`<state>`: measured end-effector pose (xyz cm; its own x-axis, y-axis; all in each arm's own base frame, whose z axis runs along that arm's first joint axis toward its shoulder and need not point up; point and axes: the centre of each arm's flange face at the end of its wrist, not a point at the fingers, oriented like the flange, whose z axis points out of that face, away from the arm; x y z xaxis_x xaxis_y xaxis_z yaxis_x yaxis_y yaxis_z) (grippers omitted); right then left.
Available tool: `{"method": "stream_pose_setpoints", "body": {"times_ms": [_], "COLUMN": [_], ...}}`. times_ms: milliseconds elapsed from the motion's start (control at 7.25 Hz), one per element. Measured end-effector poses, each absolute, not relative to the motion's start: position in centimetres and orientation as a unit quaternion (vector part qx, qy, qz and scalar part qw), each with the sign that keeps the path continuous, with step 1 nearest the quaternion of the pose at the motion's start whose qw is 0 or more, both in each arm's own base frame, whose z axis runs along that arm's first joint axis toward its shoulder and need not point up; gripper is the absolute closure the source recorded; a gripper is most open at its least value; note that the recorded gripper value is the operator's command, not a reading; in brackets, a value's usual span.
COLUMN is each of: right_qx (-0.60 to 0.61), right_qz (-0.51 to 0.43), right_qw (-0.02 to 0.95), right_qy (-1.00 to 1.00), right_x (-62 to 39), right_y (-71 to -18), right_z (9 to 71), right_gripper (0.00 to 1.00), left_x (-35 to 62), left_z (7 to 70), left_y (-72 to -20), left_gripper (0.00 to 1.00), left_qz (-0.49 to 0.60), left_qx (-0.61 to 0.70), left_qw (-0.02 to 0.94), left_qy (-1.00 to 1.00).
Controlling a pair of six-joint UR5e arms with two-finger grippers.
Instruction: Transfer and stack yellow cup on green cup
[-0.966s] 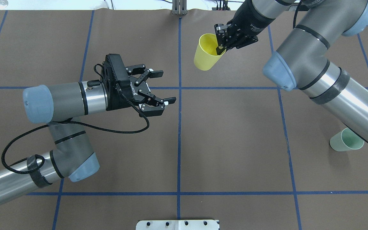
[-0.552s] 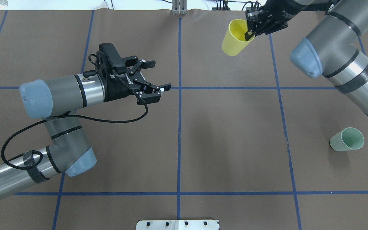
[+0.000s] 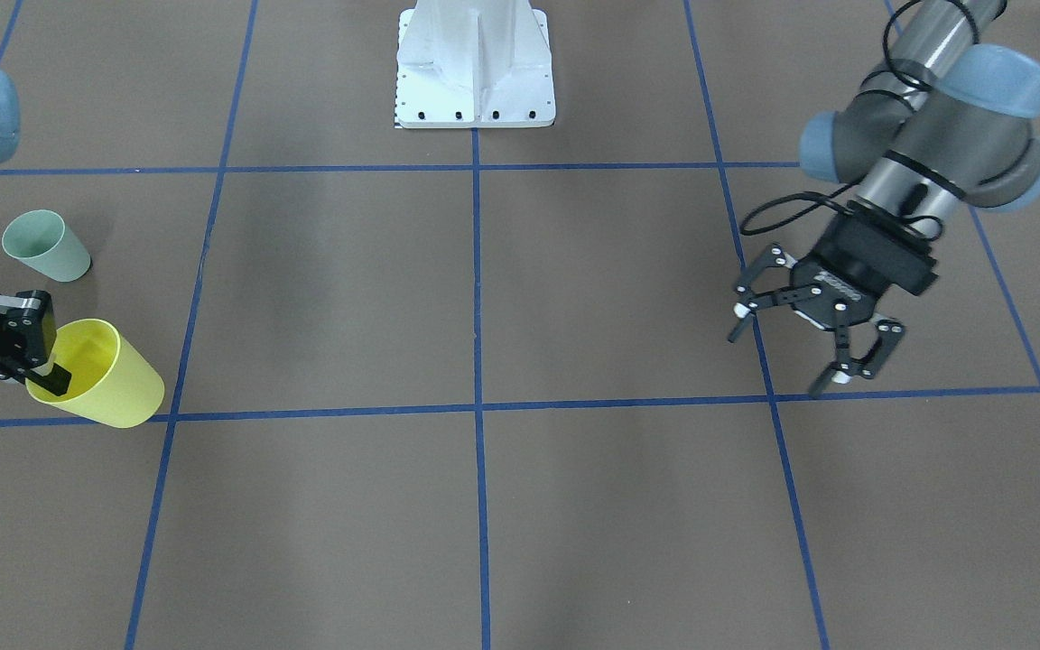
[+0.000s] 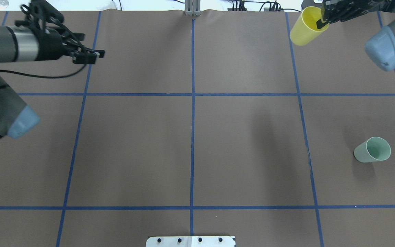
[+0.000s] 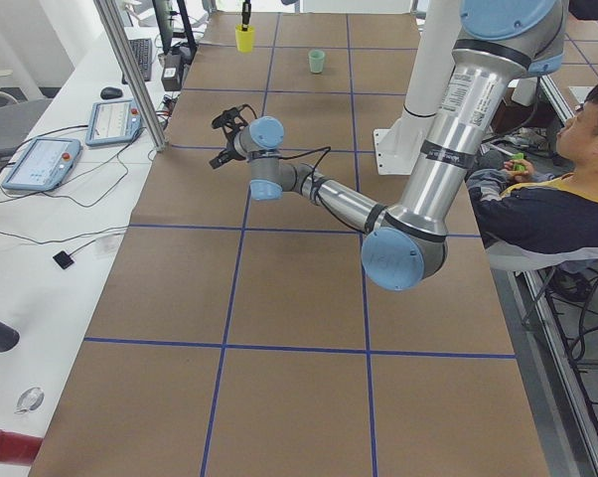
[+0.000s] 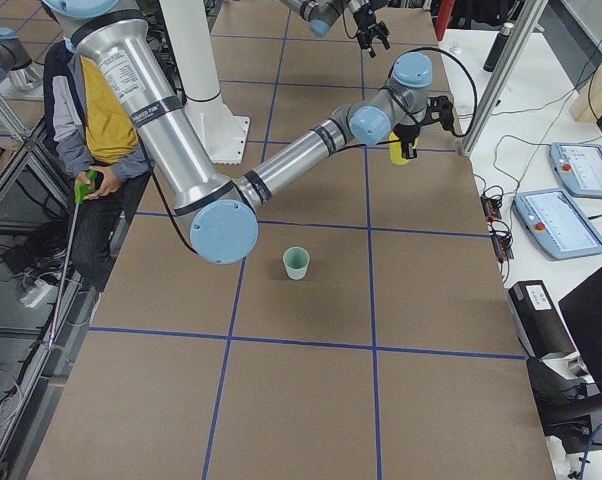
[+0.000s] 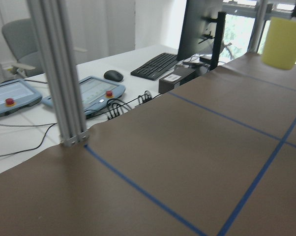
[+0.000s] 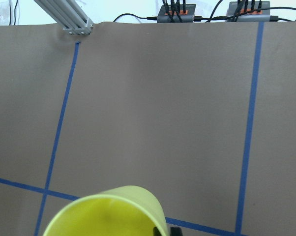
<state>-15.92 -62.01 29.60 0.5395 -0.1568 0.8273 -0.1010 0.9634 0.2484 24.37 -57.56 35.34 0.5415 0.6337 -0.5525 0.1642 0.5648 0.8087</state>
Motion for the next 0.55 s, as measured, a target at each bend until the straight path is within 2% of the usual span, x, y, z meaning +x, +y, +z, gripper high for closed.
{"method": "stream_pose_setpoints", "body": {"times_ms": [552], "right_qx": [0.137], "right_qz": [-0.036], "right_qw": [0.879], "right_qy": [-0.456], "right_x": [-11.3], "right_y": [-57.0], "right_z": [37.0], "right_gripper": [1.00], "left_x": [7.0], "left_z": [46.4], "left_y": [-61.6], "left_gripper": [0.00], "left_qz": [0.211], "left_qx": [0.282], "left_qw": [0.874], "left_qy": [0.335]}}
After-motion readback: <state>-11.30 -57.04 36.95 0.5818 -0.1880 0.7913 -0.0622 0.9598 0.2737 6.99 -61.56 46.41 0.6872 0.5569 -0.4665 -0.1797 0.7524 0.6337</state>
